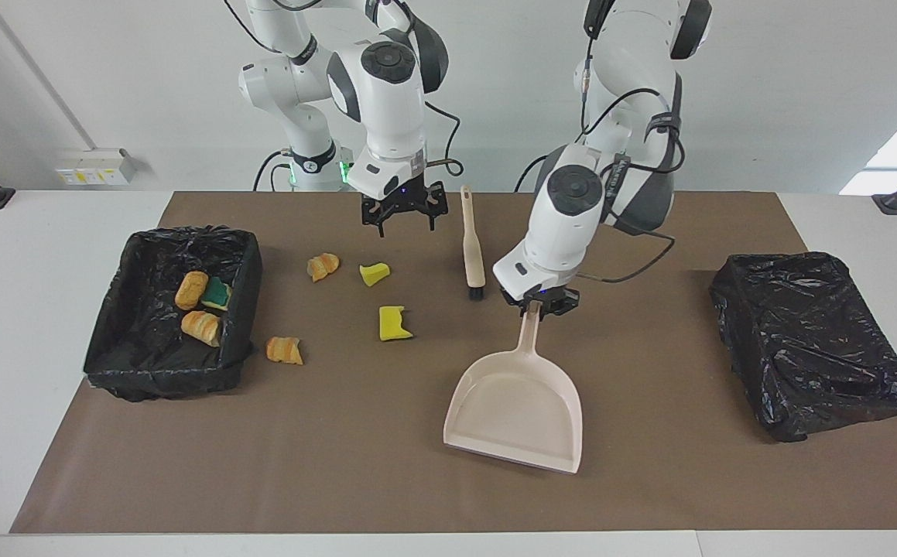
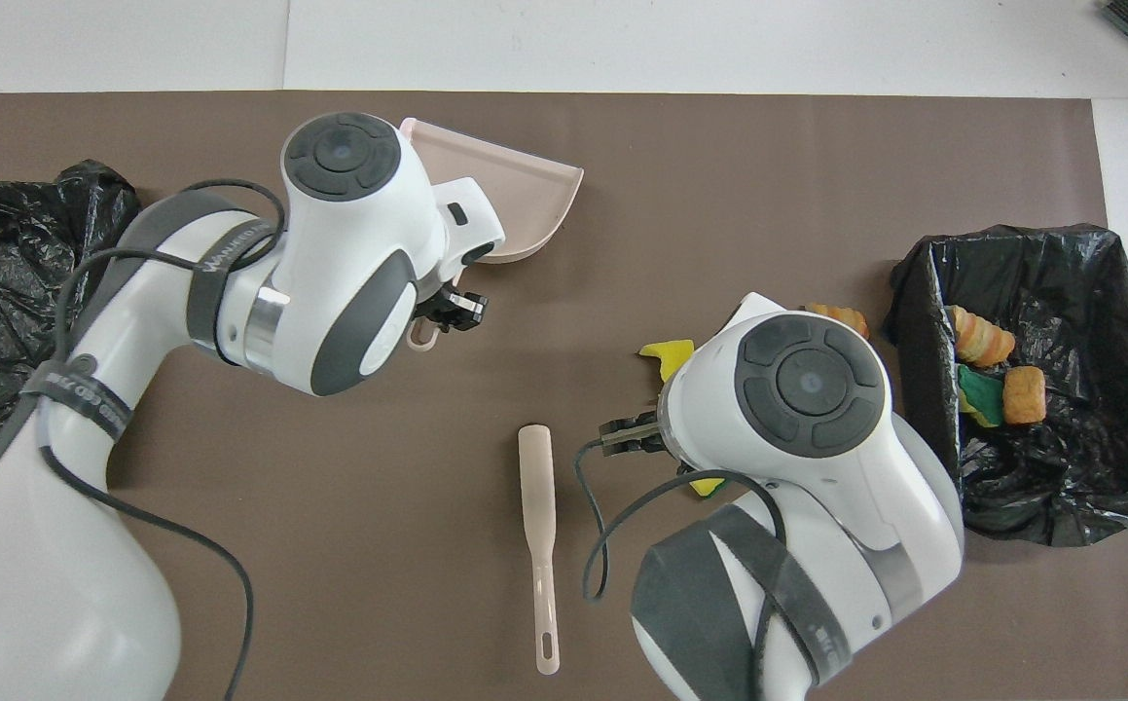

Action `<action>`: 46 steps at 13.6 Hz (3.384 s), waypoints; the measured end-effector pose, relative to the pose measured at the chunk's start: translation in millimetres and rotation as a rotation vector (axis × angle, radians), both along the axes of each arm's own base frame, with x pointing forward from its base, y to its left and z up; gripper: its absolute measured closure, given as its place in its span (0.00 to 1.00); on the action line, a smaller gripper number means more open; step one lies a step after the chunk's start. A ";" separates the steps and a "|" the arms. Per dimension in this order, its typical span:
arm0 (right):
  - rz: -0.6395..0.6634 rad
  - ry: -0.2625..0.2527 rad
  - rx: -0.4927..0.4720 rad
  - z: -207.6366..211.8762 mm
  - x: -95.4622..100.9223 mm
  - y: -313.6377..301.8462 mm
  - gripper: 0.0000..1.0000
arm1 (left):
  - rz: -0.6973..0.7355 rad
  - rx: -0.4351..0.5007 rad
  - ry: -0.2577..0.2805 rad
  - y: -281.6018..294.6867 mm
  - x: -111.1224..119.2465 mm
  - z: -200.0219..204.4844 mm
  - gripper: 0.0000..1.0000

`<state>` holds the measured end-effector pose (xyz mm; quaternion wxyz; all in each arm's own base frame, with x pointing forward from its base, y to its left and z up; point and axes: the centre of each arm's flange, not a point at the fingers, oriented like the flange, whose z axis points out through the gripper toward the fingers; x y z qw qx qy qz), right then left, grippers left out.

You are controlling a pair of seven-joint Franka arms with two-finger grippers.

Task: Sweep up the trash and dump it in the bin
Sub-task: 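Pull the dustpan toward the left gripper while the right gripper grasps the brush, then lower the dustpan near the pieces while the right gripper brings the brush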

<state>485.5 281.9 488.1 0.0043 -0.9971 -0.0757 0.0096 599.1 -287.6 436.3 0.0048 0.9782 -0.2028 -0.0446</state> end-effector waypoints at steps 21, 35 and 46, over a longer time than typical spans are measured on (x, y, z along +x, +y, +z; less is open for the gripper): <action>-0.091 0.011 0.008 -147.5 -170.4 155.4 0.01 | -0.934 -0.077 0.049 239.5 -41.0 -9.7 0.68; -0.153 0.023 -0.014 -155.1 -167.7 146.3 0.74 | -0.968 -0.038 0.020 236.2 -63.5 -23.0 0.68; -0.404 0.115 -0.188 -94.5 -112.6 64.4 0.74 | -1.071 -0.030 -0.003 196.0 -66.5 -23.0 0.68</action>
